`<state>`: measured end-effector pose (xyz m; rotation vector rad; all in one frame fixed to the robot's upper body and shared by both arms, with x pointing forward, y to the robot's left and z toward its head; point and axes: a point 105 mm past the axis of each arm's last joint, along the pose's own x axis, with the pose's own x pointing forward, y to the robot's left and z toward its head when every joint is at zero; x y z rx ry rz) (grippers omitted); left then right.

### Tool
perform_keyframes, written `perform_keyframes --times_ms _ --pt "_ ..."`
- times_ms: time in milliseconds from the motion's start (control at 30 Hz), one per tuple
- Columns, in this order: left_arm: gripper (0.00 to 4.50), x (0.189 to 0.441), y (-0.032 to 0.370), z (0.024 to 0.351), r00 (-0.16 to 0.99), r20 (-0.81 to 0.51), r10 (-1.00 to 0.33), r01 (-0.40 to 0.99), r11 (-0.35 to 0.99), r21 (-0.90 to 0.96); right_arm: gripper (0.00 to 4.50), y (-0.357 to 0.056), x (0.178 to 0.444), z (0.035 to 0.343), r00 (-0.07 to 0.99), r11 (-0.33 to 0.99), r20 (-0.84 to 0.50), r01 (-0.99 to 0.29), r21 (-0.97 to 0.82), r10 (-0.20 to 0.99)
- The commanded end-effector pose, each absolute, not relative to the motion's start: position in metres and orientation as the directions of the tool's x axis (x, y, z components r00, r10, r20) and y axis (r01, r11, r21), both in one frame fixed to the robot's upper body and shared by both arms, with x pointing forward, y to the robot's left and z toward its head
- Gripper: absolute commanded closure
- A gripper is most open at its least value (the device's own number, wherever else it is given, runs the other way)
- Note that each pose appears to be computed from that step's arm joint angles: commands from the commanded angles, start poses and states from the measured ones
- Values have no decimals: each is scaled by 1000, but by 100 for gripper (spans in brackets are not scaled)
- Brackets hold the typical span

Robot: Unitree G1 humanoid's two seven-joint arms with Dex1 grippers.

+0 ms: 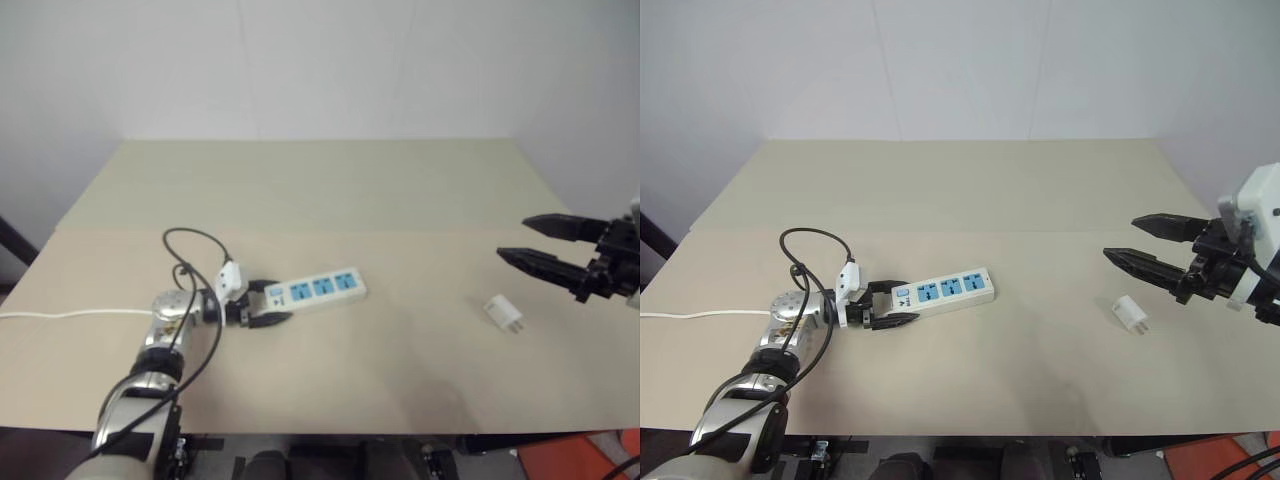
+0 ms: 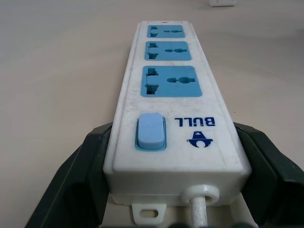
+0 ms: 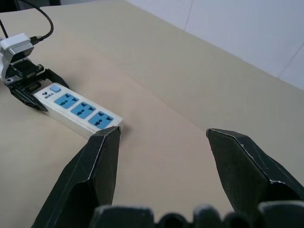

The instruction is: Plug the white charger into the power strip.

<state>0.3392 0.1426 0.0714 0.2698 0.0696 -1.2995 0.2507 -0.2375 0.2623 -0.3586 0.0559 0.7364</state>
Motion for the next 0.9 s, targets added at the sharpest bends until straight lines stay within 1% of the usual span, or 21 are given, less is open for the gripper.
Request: perform_keyframes --times_ms 33,167,300,500,633,733,833,900 --pt "122 324 136 65 164 -243 -956 981 132 143 101 -236 249 264 734 666 -169 -672 -323 658" --pt "122 316 130 73 125 -219 -968 983 91 156 101 -236 249 259 727 662 -179 -681 -315 663" --pt "122 301 123 73 69 -216 -974 988 37 147 101 -236 249 248 706 639 -215 -705 -308 675" --pt "122 295 121 67 84 -236 -968 990 54 130 101 -237 248 234 671 584 -283 -739 -335 686" --pt "122 296 123 64 108 -248 -963 989 78 127 101 -239 242 217 614 486 -396 -786 -382 683" --pt "122 297 124 62 116 -253 -961 988 86 125 101 -243 241 210 599 440 -443 -796 -415 667" --pt "122 299 123 61 123 -255 -959 988 93 124 101 -248 247 212 628 469 -428 -775 -424 650" --pt "122 300 122 62 119 -257 -959 988 89 125 101 -258 258 213 680 526 -438 -733 -432 588"
